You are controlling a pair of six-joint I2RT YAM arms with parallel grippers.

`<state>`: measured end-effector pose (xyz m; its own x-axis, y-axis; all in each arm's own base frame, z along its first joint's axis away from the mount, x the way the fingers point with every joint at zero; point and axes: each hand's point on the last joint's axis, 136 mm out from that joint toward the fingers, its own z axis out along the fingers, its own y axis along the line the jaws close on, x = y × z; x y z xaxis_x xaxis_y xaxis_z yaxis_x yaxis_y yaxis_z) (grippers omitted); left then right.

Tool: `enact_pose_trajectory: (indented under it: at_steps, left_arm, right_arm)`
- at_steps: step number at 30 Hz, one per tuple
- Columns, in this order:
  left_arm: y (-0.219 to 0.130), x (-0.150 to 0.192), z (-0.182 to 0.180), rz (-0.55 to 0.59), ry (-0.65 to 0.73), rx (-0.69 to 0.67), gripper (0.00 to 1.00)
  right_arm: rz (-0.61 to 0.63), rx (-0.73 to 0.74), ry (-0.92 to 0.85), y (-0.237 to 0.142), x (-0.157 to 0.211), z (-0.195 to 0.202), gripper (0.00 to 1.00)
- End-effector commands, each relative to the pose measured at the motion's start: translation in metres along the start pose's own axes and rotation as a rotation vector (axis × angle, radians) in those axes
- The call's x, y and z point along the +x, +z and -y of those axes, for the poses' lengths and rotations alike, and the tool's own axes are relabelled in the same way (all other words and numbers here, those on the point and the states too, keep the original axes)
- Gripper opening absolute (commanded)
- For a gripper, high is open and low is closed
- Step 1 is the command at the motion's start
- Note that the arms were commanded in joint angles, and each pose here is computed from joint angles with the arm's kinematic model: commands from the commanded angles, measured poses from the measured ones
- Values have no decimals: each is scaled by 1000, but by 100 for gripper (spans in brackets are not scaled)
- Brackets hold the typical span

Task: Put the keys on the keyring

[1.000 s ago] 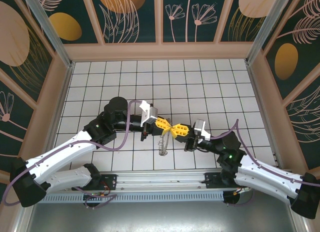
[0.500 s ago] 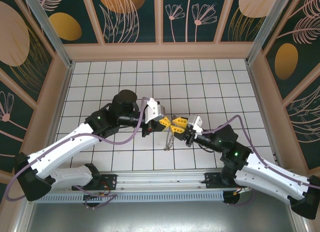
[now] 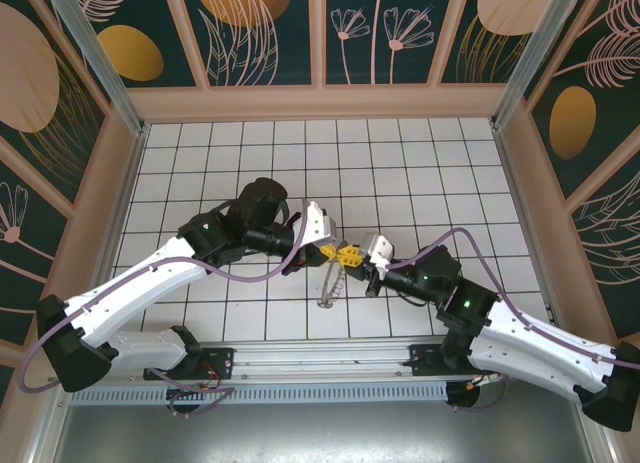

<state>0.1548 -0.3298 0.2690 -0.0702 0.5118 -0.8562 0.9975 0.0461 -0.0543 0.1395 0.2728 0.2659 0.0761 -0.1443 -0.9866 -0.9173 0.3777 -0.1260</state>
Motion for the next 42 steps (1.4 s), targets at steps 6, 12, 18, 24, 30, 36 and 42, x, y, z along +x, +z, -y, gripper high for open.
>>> enact_pose_trajectory:
  at_steps: [6, 12, 18, 24, 30, 36, 42]
  left_arm:
    - [-6, -16, 8, 60, 27, 21, 1]
    - [-21, -35, 16, 258, 35, 0, 17]
    - [-26, -47, 25, 392, 20, 44, 21]
    - [-35, -57, 37, 439, 35, 93, 24]
    - [-41, -62, 40, 455, 47, 99, 24]
    - [-39, -66, 40, 460, 57, 113, 22]
    - [-38, -69, 40, 469, 65, 120, 17]
  right_arm:
    - [140, -13, -48, -10, -42, -3, 0]
    - [326, -47, -34, -33, -70, -12, 0]
    - [435, -83, -4, -42, -83, -18, 0]
    - [465, -95, 19, -45, -83, -19, 0]
    - [503, -124, 19, -48, -88, -24, 0]
    - [507, -132, 28, -45, -88, -24, 0]
    - [510, -138, 31, -45, -88, -24, 0]
